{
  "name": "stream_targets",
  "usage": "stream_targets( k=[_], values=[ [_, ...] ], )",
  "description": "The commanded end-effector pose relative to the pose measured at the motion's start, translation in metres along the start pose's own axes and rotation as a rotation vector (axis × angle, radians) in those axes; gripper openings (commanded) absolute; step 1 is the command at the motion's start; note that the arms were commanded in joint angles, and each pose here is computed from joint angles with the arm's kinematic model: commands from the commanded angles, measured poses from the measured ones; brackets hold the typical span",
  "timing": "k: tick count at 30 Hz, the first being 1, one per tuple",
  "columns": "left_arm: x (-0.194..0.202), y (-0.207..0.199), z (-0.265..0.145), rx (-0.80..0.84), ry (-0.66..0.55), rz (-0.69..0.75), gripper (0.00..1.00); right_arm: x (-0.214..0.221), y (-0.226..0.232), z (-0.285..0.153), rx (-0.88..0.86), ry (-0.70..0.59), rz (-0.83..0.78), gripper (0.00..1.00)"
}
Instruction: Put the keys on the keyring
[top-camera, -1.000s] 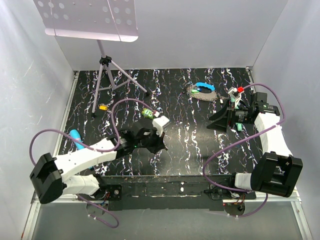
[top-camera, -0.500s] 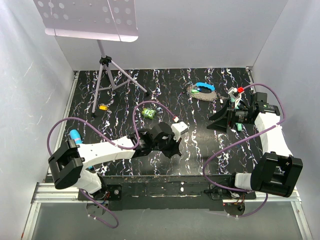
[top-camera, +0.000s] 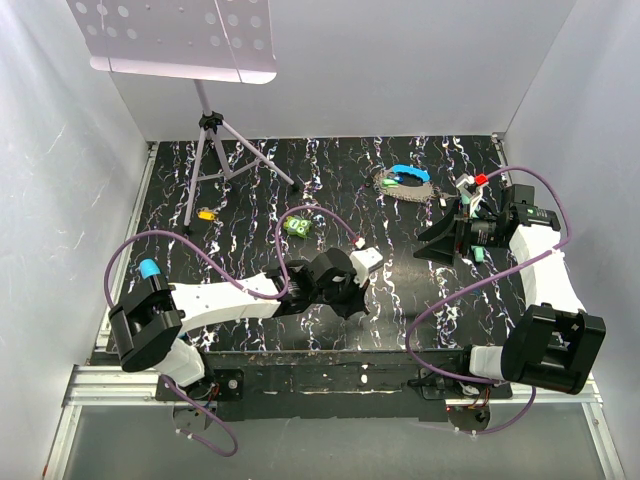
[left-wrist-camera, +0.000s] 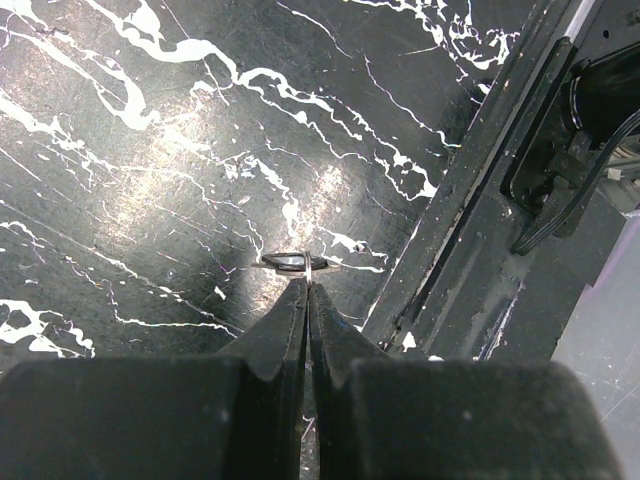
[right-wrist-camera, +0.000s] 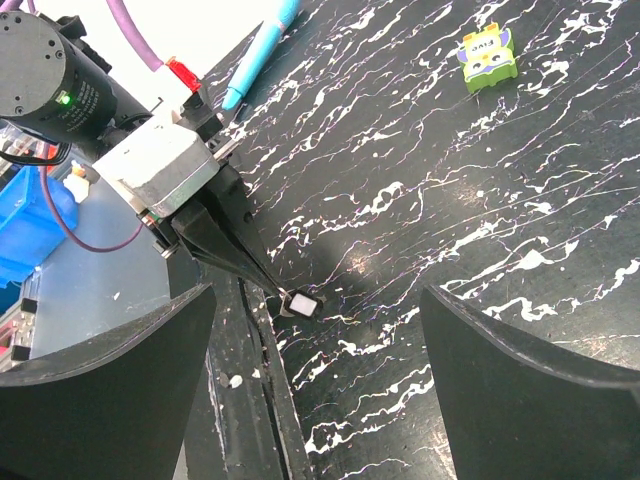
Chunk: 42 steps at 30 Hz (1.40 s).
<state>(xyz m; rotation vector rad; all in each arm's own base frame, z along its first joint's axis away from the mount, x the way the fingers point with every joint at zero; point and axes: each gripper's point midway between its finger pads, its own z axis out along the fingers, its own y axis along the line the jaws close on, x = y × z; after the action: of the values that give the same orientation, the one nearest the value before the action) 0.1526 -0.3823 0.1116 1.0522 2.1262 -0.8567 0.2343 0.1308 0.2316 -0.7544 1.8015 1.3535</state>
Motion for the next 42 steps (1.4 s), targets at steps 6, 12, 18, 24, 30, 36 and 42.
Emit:
stream_targets(
  k=[6, 12, 18, 24, 30, 36, 42],
  values=[
    [-0.004, -0.002, 0.0, -0.002, -0.027, 0.005, 0.0, -0.011, 0.002, -0.001, -0.009, -0.014, -0.043, 0.91],
    [0.007, 0.008, -0.026, -0.069, -0.004, -0.021, 0.0, -0.01, 0.001, -0.001, -0.006, -0.01, -0.038, 0.91],
    [0.038, 0.034, -0.064, -0.232, 0.04, -0.087, 0.0, -0.01, 0.001, -0.001, -0.01, -0.013, -0.04, 0.91],
    [0.073, 0.048, -0.079, -0.321, 0.162, -0.168, 0.0, -0.01, 0.001, -0.001, -0.01, -0.013, -0.037, 0.91],
    [0.097, 0.044, -0.09, -0.341, 0.287, -0.236, 0.0, -0.01, -0.001, -0.001, -0.009, -0.013, -0.034, 0.91],
    [0.103, 0.054, -0.088, -0.384, 0.375, -0.228, 0.0, -0.009, -0.001, -0.001, -0.008, -0.01, -0.032, 0.91],
    [0.084, 0.063, -0.074, -0.393, 0.37, -0.188, 0.0, -0.009, -0.002, -0.001, -0.006, -0.008, -0.029, 0.91]
  ],
)
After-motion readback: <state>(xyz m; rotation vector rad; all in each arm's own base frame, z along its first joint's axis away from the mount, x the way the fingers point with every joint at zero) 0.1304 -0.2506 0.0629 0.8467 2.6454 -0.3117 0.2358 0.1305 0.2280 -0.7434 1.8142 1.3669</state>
